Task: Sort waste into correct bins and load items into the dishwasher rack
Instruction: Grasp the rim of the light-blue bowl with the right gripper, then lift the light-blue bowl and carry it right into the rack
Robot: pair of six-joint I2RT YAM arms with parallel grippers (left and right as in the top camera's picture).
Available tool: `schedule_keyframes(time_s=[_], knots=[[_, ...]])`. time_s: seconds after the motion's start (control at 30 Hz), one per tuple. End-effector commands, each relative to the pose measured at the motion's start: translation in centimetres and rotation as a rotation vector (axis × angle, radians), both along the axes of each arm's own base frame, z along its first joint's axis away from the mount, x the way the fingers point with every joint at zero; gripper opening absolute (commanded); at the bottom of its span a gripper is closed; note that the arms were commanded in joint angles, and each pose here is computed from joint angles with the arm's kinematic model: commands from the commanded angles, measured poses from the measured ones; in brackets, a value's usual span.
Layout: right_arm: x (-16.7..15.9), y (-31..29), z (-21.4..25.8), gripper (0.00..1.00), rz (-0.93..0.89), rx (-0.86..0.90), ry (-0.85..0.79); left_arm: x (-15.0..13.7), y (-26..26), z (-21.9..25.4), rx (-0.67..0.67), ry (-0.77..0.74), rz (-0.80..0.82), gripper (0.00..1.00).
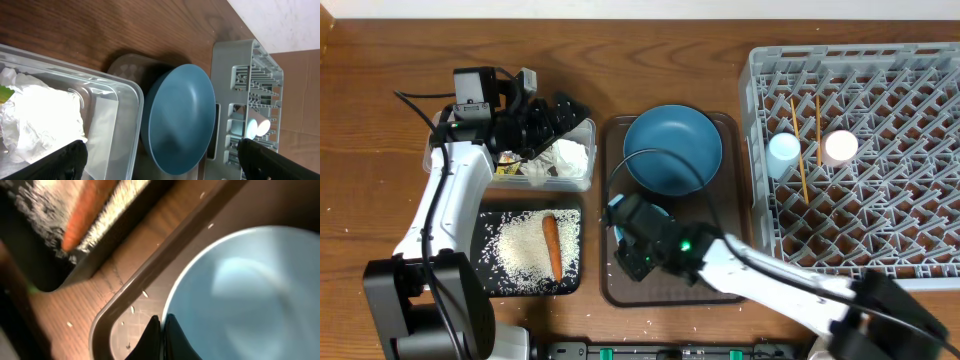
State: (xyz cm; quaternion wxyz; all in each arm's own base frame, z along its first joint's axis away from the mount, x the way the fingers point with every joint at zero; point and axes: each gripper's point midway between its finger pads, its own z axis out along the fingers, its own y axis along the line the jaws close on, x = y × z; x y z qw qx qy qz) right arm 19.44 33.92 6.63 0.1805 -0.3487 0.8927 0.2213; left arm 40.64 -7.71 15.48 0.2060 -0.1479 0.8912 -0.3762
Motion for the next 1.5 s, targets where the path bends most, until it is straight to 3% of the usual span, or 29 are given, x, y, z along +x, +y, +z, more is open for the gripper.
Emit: schedule_keyframes(time_s=[0.0, 0.27, 0.67, 0.97, 1.3, 1.47], knots=[[1.3, -0.8, 4.5, 0.01, 0.034, 0.075, -0.096, 0.1, 0.0, 0.5, -0.014, -0.003, 0.002, 0.98], [4.3, -7.2, 12.5, 0.01, -0.107, 0.236, -0.148, 0.1, 0.0, 0.5, -0.014, -0.003, 0.002, 0.98], [5.5, -16.7, 19.6, 0.01, -0.09, 0.675, -0.037, 0.1, 0.0, 0.5, -0.014, -0.004, 0.002, 0.98], [7.4, -22.3, 20.2, 0.01, -0.227, 0.898, 0.08, 0.1, 0.0, 0.5, -0.014, -0.003, 0.002, 0.98], [7.5, -25.5, 17.5, 0.01, -0.375, 0.913, 0.16, 0.1, 0.0, 0.5, -0.014, -0.003, 0.002, 0.98], [7.4, -27.5, 15.5, 0.01, -0.479, 0.835, 0.177, 0.1, 0.0, 0.5, -0.014, -0.004, 0.002, 0.98]])
